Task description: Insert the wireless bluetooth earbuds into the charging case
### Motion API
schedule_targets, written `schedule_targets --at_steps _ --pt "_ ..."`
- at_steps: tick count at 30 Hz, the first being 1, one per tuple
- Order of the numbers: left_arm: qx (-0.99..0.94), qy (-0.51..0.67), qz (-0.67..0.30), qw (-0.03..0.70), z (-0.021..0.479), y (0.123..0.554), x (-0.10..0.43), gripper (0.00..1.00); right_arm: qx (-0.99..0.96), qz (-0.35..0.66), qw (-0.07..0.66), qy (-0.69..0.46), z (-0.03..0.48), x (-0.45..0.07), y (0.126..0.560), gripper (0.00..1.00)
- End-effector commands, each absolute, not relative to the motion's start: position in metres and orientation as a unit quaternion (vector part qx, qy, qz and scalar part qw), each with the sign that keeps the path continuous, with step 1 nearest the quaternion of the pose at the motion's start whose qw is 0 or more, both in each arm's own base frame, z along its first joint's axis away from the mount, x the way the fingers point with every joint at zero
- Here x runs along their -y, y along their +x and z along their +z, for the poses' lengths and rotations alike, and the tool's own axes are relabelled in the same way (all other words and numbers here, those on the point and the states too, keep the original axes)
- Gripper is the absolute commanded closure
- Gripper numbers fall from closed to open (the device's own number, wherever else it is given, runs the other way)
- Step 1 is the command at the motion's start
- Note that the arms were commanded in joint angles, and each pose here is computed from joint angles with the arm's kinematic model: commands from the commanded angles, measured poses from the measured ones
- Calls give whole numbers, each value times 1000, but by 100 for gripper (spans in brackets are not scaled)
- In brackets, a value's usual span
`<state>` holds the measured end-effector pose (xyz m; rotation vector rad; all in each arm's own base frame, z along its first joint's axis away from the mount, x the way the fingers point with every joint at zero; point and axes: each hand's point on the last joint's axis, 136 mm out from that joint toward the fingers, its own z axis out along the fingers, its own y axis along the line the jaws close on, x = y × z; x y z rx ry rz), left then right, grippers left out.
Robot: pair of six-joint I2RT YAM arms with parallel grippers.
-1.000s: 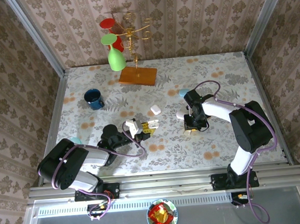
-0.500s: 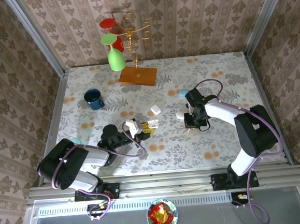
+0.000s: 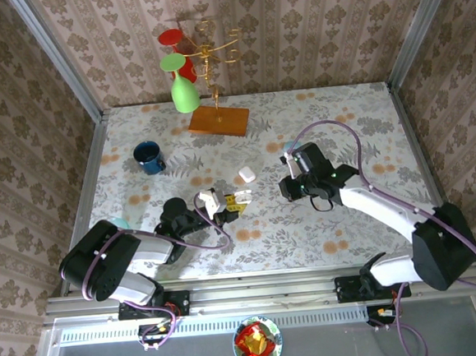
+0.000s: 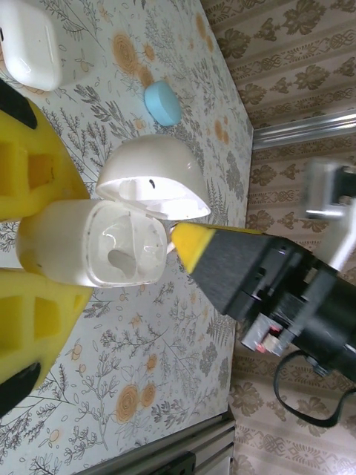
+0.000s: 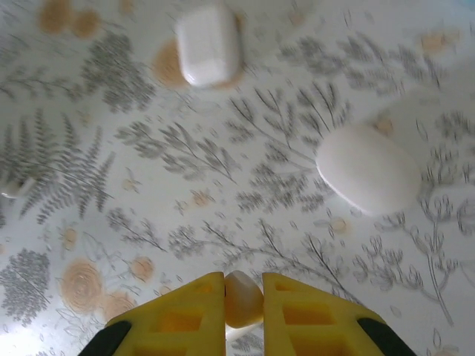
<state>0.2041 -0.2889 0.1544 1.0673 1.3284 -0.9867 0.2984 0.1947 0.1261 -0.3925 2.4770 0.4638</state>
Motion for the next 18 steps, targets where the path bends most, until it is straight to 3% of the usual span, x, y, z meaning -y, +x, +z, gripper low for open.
schedule_targets --at_steps 1,11,18 --pt "-550 454 -412 567 161 208 291 95 -892 177 373 -187 156 -207 305 83" --pt "-552 452 -414 565 160 208 292 95 -818 232 449 -272 218 -253 276 83" --pt "-550 451 -424 561 164 207 294 95 -787 269 456 -318 235 -283 258 83"
